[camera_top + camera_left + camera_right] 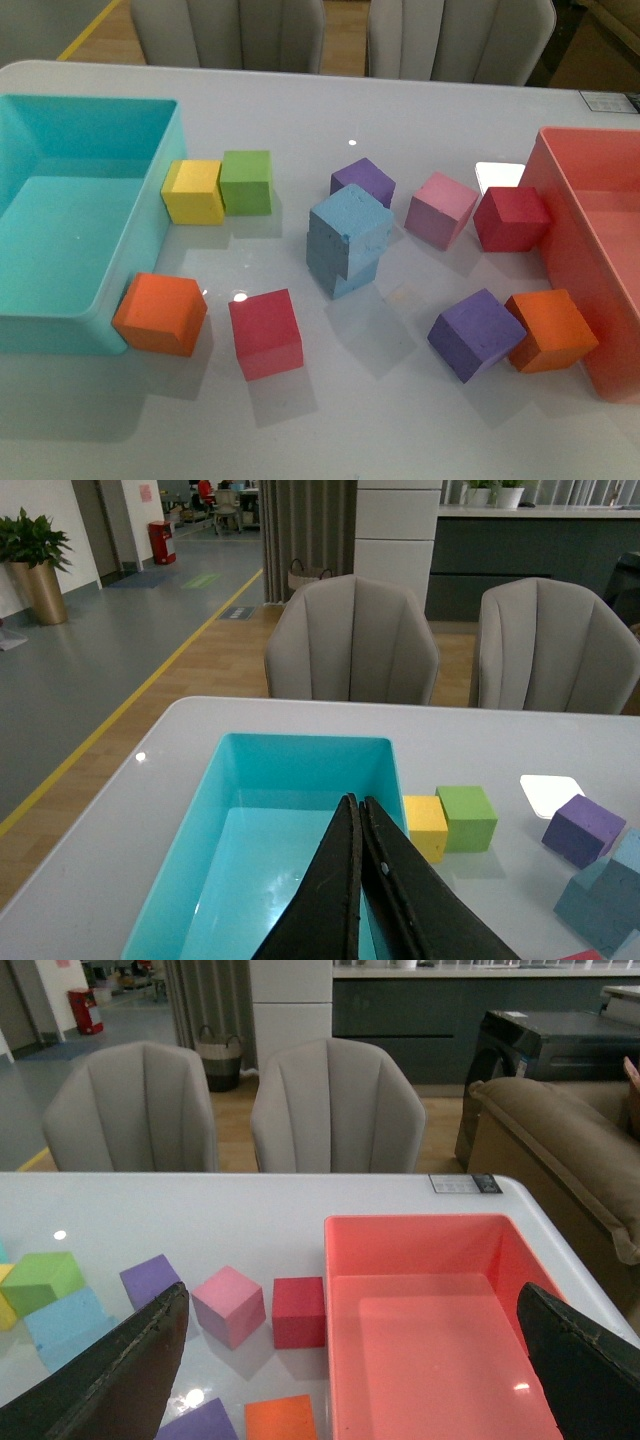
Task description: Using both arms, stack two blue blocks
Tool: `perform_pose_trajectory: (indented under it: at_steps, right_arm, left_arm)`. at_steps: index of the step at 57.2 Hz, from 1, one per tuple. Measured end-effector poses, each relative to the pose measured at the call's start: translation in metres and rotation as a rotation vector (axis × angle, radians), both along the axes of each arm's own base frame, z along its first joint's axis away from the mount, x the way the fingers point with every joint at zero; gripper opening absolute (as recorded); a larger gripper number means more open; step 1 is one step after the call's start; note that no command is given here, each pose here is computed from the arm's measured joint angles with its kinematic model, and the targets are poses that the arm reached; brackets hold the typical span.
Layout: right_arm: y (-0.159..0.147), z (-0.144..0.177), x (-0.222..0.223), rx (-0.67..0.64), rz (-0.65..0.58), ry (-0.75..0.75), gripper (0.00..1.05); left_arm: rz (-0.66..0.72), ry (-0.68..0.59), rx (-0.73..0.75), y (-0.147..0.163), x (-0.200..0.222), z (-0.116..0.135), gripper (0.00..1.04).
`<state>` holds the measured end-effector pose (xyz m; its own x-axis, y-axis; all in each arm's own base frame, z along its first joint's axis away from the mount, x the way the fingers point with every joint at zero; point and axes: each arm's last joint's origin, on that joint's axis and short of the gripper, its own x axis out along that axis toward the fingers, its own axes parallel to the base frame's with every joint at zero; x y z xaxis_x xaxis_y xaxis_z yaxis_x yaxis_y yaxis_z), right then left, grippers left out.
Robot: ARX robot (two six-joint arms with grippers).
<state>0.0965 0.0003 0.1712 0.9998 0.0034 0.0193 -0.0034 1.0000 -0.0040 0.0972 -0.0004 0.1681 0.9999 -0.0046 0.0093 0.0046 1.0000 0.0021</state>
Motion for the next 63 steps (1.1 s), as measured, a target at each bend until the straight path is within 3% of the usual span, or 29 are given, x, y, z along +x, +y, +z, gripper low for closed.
perform_pose_trajectory:
  at_steps: [10, 40, 63]
  right_arm:
    - [0.0000, 0.0000, 0.0000, 0.000, 0.000, 0.000, 0.96]
    - [0.0000, 0.0001, 0.0000, 0.000, 0.000, 0.000, 0.96]
    - [0.0000, 0.0000, 0.0000, 0.000, 0.000, 0.000, 0.96]
  left_arm:
    - [0.000, 0.000, -0.001, 0.0000, 0.0000, 0.0000, 0.03]
    - [0.000, 0.000, 0.000, 0.0000, 0.0000, 0.0000, 0.97]
    - [0.000, 0.000, 0.000, 0.0000, 0.0000, 0.0000, 0.96]
